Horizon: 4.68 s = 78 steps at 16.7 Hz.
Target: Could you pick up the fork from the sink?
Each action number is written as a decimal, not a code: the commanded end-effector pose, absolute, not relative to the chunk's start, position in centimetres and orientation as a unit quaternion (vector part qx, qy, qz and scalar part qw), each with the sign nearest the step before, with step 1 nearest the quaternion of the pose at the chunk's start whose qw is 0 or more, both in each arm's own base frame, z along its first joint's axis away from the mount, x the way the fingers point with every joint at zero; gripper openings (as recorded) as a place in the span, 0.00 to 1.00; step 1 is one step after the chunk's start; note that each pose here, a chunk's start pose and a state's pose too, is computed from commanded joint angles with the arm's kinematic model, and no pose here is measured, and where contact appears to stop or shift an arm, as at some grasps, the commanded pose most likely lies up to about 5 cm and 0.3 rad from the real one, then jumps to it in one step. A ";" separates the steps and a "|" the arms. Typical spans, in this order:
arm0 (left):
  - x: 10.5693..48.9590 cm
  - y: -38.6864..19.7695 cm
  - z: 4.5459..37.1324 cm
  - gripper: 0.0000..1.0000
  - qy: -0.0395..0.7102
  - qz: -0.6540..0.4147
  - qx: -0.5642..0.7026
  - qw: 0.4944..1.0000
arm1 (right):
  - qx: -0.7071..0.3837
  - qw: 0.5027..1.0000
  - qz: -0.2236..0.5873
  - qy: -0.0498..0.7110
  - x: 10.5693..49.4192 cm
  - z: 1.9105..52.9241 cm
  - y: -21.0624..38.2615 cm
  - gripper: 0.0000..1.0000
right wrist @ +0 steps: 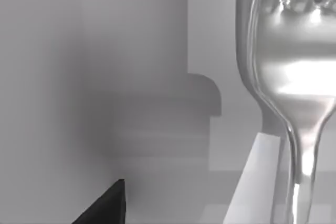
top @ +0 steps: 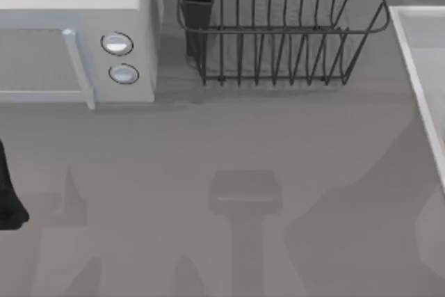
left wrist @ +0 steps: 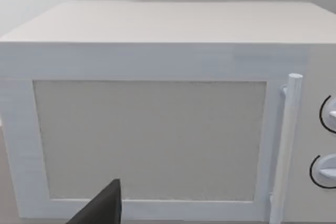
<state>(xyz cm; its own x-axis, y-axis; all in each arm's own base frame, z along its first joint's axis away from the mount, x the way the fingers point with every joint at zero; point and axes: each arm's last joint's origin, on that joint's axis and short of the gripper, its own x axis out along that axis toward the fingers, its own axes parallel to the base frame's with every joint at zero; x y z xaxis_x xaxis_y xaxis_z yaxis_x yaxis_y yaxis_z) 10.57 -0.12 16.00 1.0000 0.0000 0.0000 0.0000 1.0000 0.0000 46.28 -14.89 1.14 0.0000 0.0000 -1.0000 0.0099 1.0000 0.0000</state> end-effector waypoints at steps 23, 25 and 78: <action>10.6 -0.1 16.0 1.00 0.000 0.000 0.000 1.000 | 0.006 0.722 -0.007 0.691 46.7 3.5 -14.8 0.00; 10.6 -0.1 16.0 1.00 0.000 0.000 0.000 1.000 | 0.006 0.723 -0.007 0.691 46.9 4.0 -14.9 0.00; 10.6 -0.1 16.0 1.00 0.000 0.000 0.000 1.000 | 0.004 0.707 -0.004 0.707 27.9 16.0 9.4 0.00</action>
